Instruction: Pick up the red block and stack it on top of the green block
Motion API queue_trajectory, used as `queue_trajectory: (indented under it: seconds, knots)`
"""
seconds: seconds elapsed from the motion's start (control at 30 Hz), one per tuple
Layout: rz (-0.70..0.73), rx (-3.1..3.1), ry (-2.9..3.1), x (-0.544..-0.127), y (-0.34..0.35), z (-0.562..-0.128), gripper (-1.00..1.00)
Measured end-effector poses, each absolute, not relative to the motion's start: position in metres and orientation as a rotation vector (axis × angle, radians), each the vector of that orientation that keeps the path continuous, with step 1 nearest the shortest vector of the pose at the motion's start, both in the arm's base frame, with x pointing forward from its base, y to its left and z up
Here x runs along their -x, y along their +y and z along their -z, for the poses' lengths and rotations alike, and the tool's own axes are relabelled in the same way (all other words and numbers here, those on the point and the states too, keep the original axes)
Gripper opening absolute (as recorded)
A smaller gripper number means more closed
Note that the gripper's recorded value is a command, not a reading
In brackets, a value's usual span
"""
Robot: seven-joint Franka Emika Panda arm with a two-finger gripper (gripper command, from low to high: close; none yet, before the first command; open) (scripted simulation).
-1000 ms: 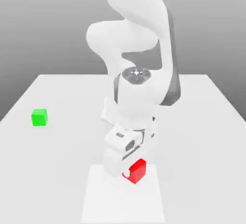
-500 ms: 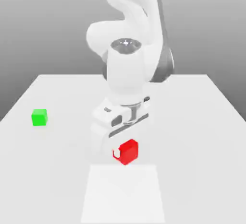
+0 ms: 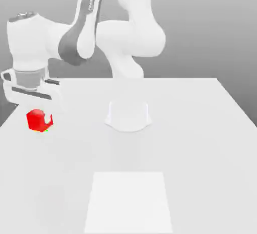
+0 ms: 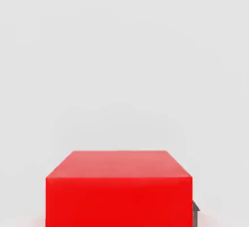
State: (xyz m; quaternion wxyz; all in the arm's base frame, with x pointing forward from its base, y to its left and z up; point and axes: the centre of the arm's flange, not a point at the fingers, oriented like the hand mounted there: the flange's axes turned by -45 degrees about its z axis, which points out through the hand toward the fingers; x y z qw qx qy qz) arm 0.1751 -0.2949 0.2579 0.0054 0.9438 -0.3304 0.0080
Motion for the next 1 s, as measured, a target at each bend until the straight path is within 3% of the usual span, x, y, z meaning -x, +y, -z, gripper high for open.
queue_trajectory:
  seconds: [0.23,0.67,0.7,1.0]
  knots:
    - [-0.004,-2.579,-1.793,-0.047,-0.333,-0.247,-1.0]
    - [-0.005,-2.54,-1.852,-0.038,-0.335,-0.184,-1.0]
    - [-0.002,-2.542,-1.848,-0.038,-0.334,-0.181,1.0]
    - [-0.007,-2.527,-1.87,-0.033,-0.336,-0.189,1.0]
